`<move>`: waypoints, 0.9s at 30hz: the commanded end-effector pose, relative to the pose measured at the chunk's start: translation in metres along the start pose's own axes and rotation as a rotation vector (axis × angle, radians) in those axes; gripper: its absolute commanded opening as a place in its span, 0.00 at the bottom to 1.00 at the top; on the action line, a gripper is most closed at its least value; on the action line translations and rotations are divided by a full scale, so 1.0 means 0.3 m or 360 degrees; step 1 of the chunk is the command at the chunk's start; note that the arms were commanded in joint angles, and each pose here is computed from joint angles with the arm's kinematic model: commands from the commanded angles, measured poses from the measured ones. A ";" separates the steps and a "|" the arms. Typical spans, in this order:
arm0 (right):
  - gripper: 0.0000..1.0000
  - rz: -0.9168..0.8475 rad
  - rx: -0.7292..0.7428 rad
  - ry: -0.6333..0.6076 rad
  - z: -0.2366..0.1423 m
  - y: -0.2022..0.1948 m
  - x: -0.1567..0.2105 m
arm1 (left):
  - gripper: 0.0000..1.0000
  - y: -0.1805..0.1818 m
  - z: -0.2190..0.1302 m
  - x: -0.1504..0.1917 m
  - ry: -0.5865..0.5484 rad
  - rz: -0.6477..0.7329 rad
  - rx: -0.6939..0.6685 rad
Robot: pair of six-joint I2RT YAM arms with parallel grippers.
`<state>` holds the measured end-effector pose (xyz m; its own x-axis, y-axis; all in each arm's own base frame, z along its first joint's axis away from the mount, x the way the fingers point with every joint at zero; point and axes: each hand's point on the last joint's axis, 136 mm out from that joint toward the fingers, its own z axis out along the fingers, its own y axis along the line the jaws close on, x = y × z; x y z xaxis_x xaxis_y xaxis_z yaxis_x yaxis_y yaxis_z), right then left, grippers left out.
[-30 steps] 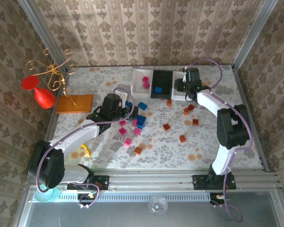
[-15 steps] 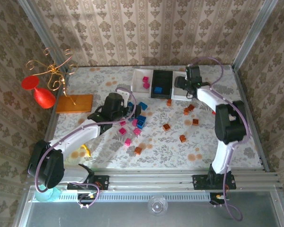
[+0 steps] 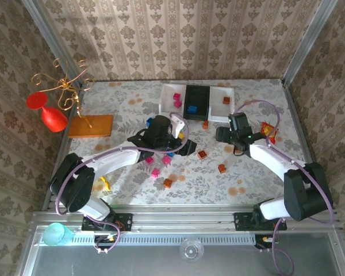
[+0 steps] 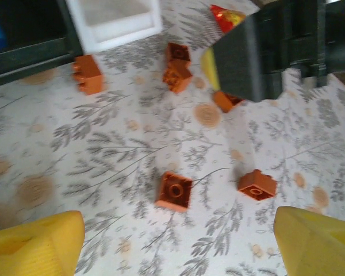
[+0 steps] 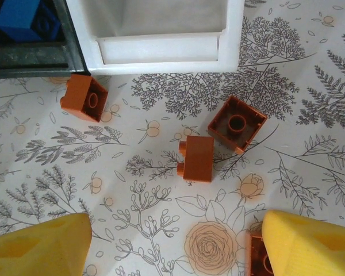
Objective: Sort the legos into containers by color
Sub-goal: Pick up the lego from the middle-right of the table.
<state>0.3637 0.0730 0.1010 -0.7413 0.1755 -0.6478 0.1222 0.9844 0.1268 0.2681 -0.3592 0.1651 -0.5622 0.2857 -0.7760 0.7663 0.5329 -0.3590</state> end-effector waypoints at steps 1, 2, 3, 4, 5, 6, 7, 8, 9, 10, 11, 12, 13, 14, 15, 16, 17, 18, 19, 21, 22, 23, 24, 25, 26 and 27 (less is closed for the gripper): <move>0.74 0.0012 0.0145 0.0033 0.051 -0.041 0.024 | 0.85 -0.019 0.011 -0.066 -0.0081 -0.0038 0.0043; 0.71 0.0005 0.0161 0.0036 0.064 -0.045 0.023 | 0.85 -0.019 0.019 -0.060 -0.0077 -0.0042 0.0037; 0.68 -0.0001 0.0170 0.0051 0.080 -0.045 0.022 | 0.85 -0.014 0.029 -0.051 -0.0077 -0.0039 0.0016; 0.65 -0.0004 0.0173 0.0061 0.095 -0.043 0.019 | 0.85 -0.011 0.036 -0.038 -0.0072 -0.0039 -0.0001; 0.63 -0.0006 0.0185 0.0070 0.110 -0.046 0.020 | 0.85 -0.009 0.043 -0.028 -0.0080 -0.0028 -0.0008; 0.62 0.0005 0.0194 0.0079 0.127 -0.048 0.019 | 0.85 -0.006 0.050 -0.017 -0.0094 -0.0018 -0.0021; 0.61 0.0016 0.0203 0.0088 0.144 -0.052 0.019 | 0.85 -0.001 0.054 -0.009 -0.0108 -0.0013 -0.0036; 0.59 0.0030 0.0206 0.0087 0.157 -0.054 0.017 | 0.85 0.001 0.056 -0.004 -0.0120 -0.0008 -0.0043; 0.58 0.0043 0.0188 0.0089 0.171 -0.051 0.014 | 0.85 0.005 0.059 0.004 -0.0125 -0.0013 -0.0047; 0.57 0.0048 0.0167 0.0085 0.182 -0.044 0.006 | 0.85 0.006 0.058 0.006 -0.0130 -0.0012 -0.0050; 0.56 0.0043 0.0162 0.0078 0.188 -0.040 -0.003 | 0.85 0.006 0.059 0.011 -0.0129 -0.0007 -0.0051; 0.55 0.0036 0.0159 0.0079 0.197 -0.035 -0.012 | 0.85 0.008 0.057 0.013 -0.0130 0.0000 -0.0057; 0.53 0.0029 0.0159 0.0102 0.211 -0.031 -0.012 | 0.85 0.008 0.054 0.015 -0.0131 0.0008 -0.0064; 0.52 0.0026 0.0166 0.0116 0.221 -0.030 -0.012 | 0.85 0.010 0.048 0.016 -0.0133 0.0012 -0.0074; 0.50 0.0024 0.0172 0.0128 0.234 -0.028 -0.010 | 0.85 0.012 0.042 0.020 -0.0132 0.0012 -0.0086; 0.49 0.0024 0.0172 0.0143 0.246 -0.027 -0.005 | 0.86 0.015 0.034 0.023 -0.0138 0.0015 -0.0095; 0.48 0.0022 0.0168 0.0149 0.253 -0.023 -0.007 | 0.85 0.017 0.029 0.025 -0.0144 0.0017 -0.0101; 0.46 0.0015 0.0167 0.0154 0.258 -0.019 -0.012 | 0.86 0.018 0.020 0.025 -0.0150 0.0022 -0.0113; 0.45 0.0009 0.0162 0.0151 0.262 -0.014 -0.018 | 0.86 0.020 0.013 0.027 -0.0150 0.0023 -0.0123; 0.44 0.0007 0.0183 0.0147 0.267 -0.016 -0.034 | 0.85 0.022 0.002 0.024 -0.0158 0.0027 -0.0140; 0.44 0.0002 0.0196 0.0158 0.269 -0.016 -0.040 | 0.86 0.026 -0.005 0.023 -0.0161 0.0027 -0.0154; 0.43 -0.0001 0.0208 0.0170 0.271 -0.019 -0.039 | 0.86 0.029 -0.010 0.023 -0.0163 0.0029 -0.0164; 0.43 -0.0002 0.0215 0.0179 0.276 -0.020 -0.036 | 0.86 0.031 -0.016 0.021 -0.0170 0.0034 -0.0177; 0.43 -0.0005 0.0225 0.0188 0.281 -0.024 -0.030 | 0.86 0.035 -0.021 0.022 -0.0174 0.0044 -0.0194; 0.43 -0.0003 0.0243 0.0196 0.284 -0.032 -0.029 | 0.86 0.041 -0.028 0.020 -0.0180 0.0049 -0.0212; 0.43 -0.0008 0.0250 0.0211 0.288 -0.031 -0.025 | 0.86 0.046 -0.034 0.020 -0.0181 0.0060 -0.0230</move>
<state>0.4278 0.0706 0.0456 -0.8014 0.1845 -0.5689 0.1934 0.9801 0.0454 0.2704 -0.3497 0.1514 -0.5256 0.2246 -0.8205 0.7301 0.6143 -0.2995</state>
